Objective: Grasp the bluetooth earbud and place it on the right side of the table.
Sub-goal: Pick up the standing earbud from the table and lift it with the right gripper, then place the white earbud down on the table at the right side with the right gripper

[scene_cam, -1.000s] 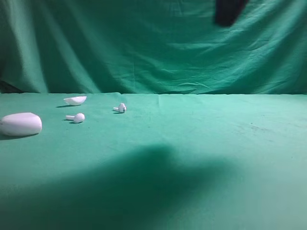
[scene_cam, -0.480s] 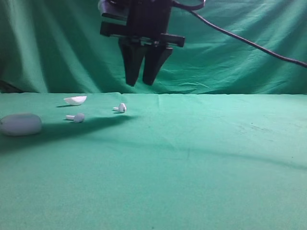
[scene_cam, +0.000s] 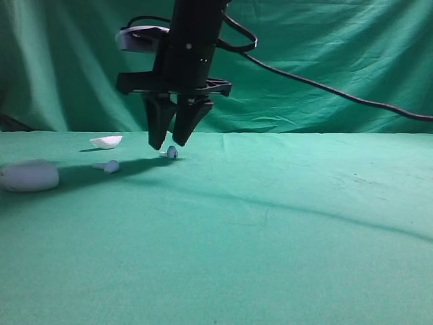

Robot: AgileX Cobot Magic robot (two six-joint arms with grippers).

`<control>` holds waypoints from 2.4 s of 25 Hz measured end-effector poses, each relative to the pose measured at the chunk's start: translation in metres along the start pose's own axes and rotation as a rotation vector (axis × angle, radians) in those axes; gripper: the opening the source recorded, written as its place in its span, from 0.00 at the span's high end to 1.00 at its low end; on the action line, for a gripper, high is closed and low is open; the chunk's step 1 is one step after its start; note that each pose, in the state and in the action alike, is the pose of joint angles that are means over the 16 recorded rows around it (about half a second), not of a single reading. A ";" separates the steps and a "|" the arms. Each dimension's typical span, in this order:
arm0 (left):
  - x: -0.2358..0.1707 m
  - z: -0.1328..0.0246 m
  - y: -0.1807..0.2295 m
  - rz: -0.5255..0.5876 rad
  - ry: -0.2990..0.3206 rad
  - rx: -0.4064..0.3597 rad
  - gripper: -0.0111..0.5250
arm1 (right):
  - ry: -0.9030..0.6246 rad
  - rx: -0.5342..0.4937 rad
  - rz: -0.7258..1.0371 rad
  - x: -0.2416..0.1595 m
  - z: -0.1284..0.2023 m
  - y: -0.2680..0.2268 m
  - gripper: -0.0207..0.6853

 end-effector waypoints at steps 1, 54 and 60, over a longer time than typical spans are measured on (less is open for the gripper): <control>0.000 0.000 0.000 0.000 0.000 0.000 0.98 | -0.003 -0.003 -0.008 0.001 0.001 0.004 0.57; 0.000 0.000 0.000 0.000 0.000 0.000 0.98 | 0.361 -0.341 -0.088 -0.123 -0.024 -0.236 0.84; 0.000 0.000 0.000 0.000 0.000 0.000 0.98 | 0.489 -0.325 -0.016 -0.199 -0.010 -0.180 0.84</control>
Point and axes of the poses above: a point on each arm's last joint axis where the gripper is mounted, y pointing out along that axis toward the gripper, z along the wrist's bending axis when the last joint is at zero, x = y × z, the point moved 2 cm from there along y, pointing out along that axis toward the gripper, and after that the axes turned 14 degrees about -y, right-handed, at the moved point
